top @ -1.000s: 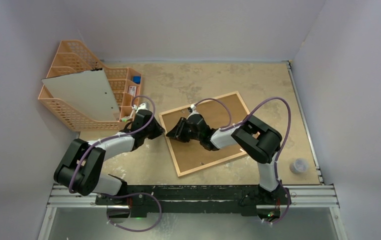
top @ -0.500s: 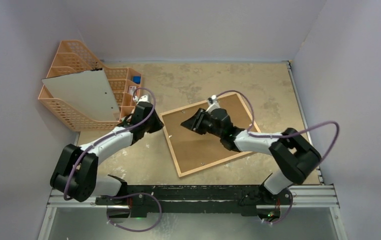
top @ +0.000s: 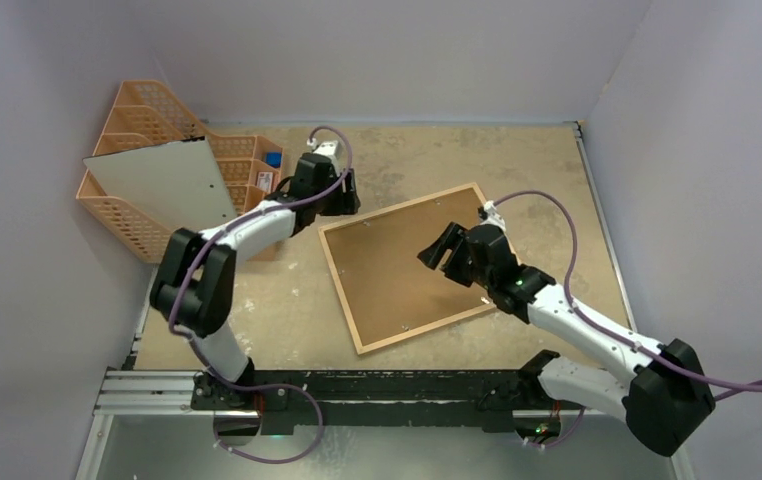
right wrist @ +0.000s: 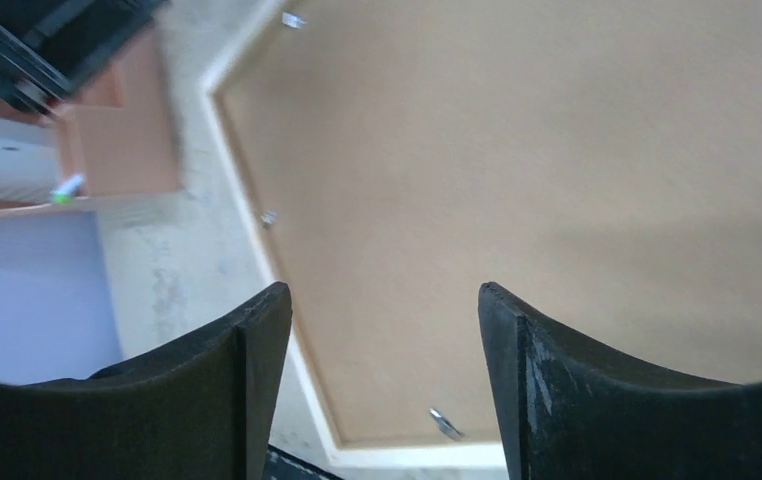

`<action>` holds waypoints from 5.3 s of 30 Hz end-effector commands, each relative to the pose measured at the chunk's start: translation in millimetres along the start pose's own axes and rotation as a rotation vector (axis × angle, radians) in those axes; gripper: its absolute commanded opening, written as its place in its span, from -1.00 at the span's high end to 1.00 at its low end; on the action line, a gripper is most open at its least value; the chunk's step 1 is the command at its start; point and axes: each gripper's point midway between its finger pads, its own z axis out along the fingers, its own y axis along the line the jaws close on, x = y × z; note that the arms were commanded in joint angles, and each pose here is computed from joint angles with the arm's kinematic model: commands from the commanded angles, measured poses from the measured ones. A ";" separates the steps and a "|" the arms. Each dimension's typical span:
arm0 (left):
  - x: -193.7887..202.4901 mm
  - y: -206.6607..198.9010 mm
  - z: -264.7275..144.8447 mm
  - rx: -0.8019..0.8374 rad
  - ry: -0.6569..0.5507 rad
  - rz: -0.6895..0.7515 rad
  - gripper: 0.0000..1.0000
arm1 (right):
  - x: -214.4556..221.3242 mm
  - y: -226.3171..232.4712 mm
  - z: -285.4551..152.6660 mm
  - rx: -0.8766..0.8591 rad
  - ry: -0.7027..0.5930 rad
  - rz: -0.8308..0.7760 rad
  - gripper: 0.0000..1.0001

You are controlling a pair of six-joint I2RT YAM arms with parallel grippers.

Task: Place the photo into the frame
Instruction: Install the photo frame at the center of the board, then adjust the photo frame at the center of the board, then install the photo frame at the center of the board.

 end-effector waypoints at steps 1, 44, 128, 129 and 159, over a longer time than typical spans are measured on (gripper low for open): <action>-16.5 -21.0 33.6 0.111 0.004 0.181 -0.29 | 36.2 -79.2 -20.9 0.292 0.104 0.025 -0.45; 36.7 -15.1 71.0 0.434 0.193 -0.060 -0.27 | 58.3 -125.7 -16.3 0.409 0.143 0.082 -0.65; 163.8 13.4 -57.8 -0.102 0.368 0.182 0.52 | -31.5 -142.5 58.8 0.360 0.028 0.005 -0.47; 164.6 13.6 -57.3 -0.104 0.369 0.186 0.56 | -30.6 -142.8 59.1 0.360 0.031 0.007 -0.46; 161.9 6.1 -69.5 -0.099 0.464 0.405 1.00 | -20.4 -147.7 61.5 0.355 0.056 0.019 -0.44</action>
